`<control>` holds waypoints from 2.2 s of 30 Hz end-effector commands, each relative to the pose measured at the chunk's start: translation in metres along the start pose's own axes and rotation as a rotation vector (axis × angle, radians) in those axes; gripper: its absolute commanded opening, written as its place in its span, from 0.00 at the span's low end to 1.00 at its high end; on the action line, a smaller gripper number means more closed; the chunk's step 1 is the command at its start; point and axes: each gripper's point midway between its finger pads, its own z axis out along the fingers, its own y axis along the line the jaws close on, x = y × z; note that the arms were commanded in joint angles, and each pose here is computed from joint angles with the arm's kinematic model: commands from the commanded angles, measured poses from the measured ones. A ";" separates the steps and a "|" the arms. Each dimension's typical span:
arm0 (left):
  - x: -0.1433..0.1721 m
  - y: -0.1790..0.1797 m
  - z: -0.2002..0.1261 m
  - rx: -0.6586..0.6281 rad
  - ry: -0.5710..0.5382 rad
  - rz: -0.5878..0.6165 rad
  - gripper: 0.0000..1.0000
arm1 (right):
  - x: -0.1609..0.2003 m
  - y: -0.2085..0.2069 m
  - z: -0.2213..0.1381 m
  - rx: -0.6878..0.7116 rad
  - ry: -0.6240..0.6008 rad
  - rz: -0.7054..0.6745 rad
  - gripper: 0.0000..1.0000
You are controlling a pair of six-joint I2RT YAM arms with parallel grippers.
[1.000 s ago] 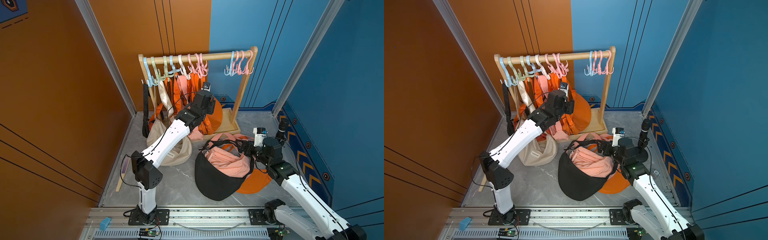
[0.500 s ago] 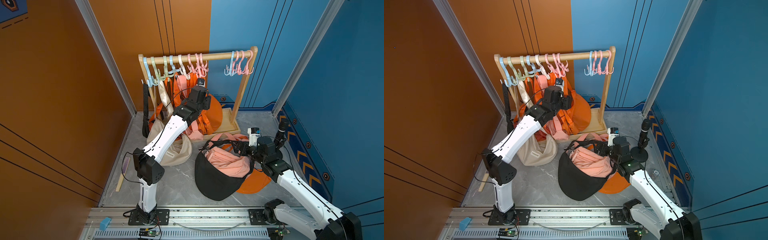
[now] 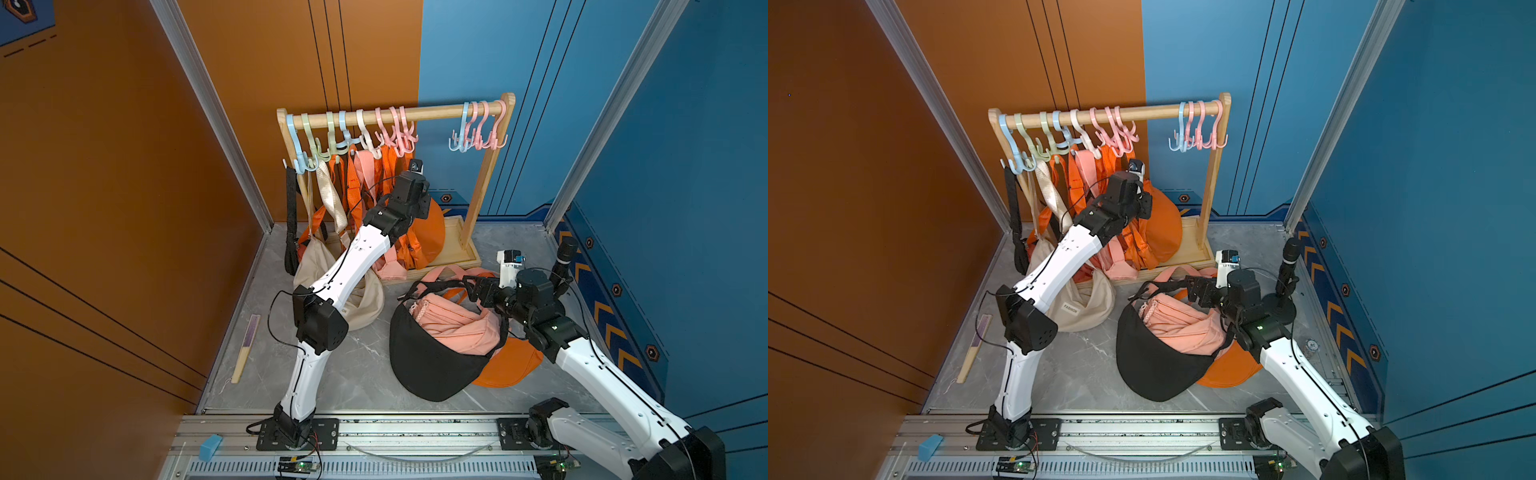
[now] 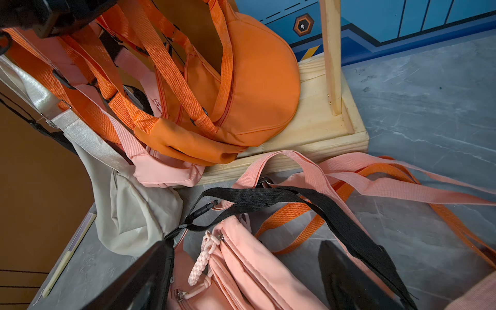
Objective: Take the bag off the hook
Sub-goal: Adjust the hanger on the clothesline.
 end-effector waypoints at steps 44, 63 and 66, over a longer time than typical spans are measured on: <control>0.072 -0.160 -0.038 0.458 -0.093 -0.055 0.62 | -0.136 0.010 -0.034 0.054 -0.200 -0.017 0.93; 0.071 -0.081 -0.130 0.380 -0.208 -0.113 0.72 | -0.188 0.061 0.073 0.005 -0.086 -0.168 0.98; 0.062 -0.052 -0.134 0.342 -0.228 -0.149 0.71 | -0.181 0.056 0.090 0.039 -0.071 -0.194 0.94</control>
